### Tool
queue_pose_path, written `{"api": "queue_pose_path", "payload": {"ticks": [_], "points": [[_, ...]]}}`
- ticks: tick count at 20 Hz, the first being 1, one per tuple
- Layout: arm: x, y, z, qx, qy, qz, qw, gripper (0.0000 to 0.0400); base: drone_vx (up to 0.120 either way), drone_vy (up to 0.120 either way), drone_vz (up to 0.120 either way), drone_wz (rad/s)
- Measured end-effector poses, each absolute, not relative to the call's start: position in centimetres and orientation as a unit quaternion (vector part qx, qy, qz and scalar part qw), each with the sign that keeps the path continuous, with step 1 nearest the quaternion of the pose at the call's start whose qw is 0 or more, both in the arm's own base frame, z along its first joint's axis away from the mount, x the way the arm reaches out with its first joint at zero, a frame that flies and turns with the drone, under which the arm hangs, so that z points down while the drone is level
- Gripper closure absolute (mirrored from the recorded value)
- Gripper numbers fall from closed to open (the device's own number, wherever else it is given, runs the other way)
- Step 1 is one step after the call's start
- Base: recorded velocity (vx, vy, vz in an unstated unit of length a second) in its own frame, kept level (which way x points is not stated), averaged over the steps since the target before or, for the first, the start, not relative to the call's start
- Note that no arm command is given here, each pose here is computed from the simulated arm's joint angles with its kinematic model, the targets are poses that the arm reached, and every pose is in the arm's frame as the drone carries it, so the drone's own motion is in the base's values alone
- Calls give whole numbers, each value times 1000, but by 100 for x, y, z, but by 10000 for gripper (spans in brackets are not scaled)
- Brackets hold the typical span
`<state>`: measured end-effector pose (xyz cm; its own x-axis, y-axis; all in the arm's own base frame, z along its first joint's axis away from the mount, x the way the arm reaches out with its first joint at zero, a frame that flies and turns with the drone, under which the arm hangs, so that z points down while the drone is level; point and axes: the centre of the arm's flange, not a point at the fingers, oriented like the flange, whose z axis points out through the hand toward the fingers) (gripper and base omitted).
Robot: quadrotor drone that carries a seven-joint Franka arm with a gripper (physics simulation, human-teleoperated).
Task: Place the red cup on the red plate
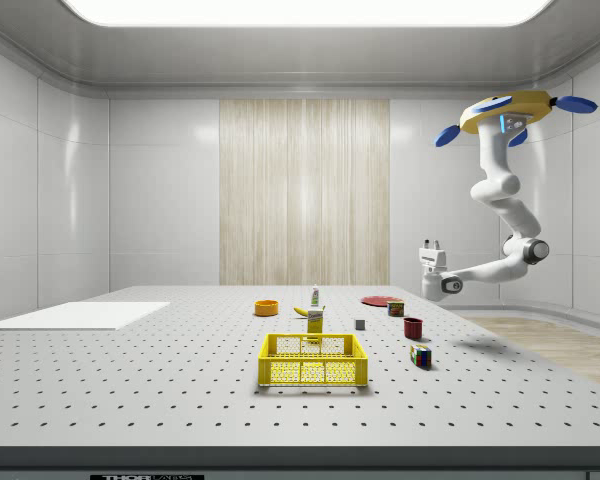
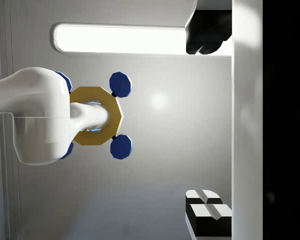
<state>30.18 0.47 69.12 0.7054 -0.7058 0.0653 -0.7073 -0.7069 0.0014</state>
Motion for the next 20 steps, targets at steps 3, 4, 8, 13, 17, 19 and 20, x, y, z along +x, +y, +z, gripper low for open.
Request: {"api": "queue_pose_path", "payload": {"ticks": [3, 4, 8, 13, 17, 19, 20], "points": [[3016, 78, 6910, 923, -382, 37, 27, 0, 120, 0, 0, 0], [3016, 92, 6909, 923, -382, 40, 34, 0, 120, 0, 0, 0], [3013, 180, 6896, 920, -381, 58, 74, 0, 120, 0, 0, 0], [3012, 405, 6825, 903, -375, 104, 182, 0, 32, 0, -24, 0], [3016, 709, 6609, 851, -355, 172, 348, 0, 0, 0, -100, 0], [3022, 868, 6389, 794, -332, 217, 461, 0, 0, 0, -120, 0], [3027, 931, 6247, 754, -316, 241, 522, 0, 0, 0, -120, 0]]}}
